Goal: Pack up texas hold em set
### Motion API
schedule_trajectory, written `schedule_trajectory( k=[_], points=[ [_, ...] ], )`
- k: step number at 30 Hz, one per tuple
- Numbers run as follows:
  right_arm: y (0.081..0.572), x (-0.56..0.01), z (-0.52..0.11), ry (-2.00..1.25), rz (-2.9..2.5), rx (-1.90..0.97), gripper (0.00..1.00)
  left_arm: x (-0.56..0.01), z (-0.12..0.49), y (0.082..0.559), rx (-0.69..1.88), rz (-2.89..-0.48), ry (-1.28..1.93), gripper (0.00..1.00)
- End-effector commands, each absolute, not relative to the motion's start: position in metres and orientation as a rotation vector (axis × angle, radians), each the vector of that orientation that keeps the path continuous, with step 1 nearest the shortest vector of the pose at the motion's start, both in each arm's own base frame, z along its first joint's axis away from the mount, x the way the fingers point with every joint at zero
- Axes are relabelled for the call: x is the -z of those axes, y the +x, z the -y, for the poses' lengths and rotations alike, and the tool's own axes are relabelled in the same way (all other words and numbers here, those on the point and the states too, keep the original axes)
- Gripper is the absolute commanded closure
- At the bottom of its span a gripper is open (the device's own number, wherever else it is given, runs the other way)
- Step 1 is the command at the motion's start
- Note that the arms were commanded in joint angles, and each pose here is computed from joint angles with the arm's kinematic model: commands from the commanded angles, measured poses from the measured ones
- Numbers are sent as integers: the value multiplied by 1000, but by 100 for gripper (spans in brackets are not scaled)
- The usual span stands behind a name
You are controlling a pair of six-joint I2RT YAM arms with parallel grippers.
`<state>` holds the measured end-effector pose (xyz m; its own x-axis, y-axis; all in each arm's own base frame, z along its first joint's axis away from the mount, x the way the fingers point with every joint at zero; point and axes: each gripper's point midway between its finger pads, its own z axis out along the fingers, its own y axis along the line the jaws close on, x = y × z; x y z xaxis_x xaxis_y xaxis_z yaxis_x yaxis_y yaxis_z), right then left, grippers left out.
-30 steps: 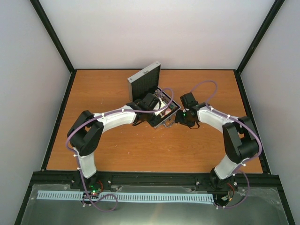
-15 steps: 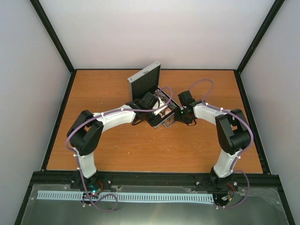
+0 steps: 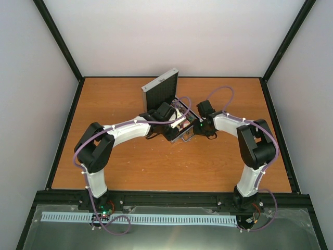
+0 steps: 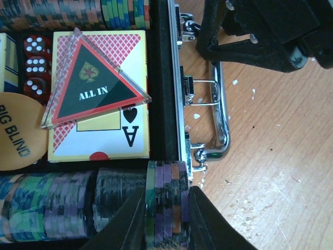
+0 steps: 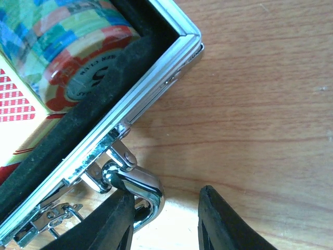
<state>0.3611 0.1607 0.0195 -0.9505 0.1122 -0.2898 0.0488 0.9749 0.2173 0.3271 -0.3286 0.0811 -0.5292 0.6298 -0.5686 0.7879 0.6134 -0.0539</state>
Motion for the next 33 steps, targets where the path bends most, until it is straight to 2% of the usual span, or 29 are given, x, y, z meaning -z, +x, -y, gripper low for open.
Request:
schedule_trajectory(
  k=[1, 12, 16, 24, 33],
  points=[
    [357, -3, -150, 108, -2860, -225, 66, -97, 332, 325, 467, -2321, 1129, 99],
    [354, 5, -149, 94, -2879, -207, 73, -114, 338, 334, 470, -2282, 1103, 99],
    [355, 5, -149, 91, -2880, -212, 74, -116, 342, 331, 506, -2280, 1107, 99],
    [353, 6, -149, 86, -2883, -206, 74, -95, 327, 336, 386, -2323, 1104, 99],
    [352, 7, -147, 86, -2888, -199, 74, -92, 334, 327, 479, -2326, 1136, 99]
  ],
)
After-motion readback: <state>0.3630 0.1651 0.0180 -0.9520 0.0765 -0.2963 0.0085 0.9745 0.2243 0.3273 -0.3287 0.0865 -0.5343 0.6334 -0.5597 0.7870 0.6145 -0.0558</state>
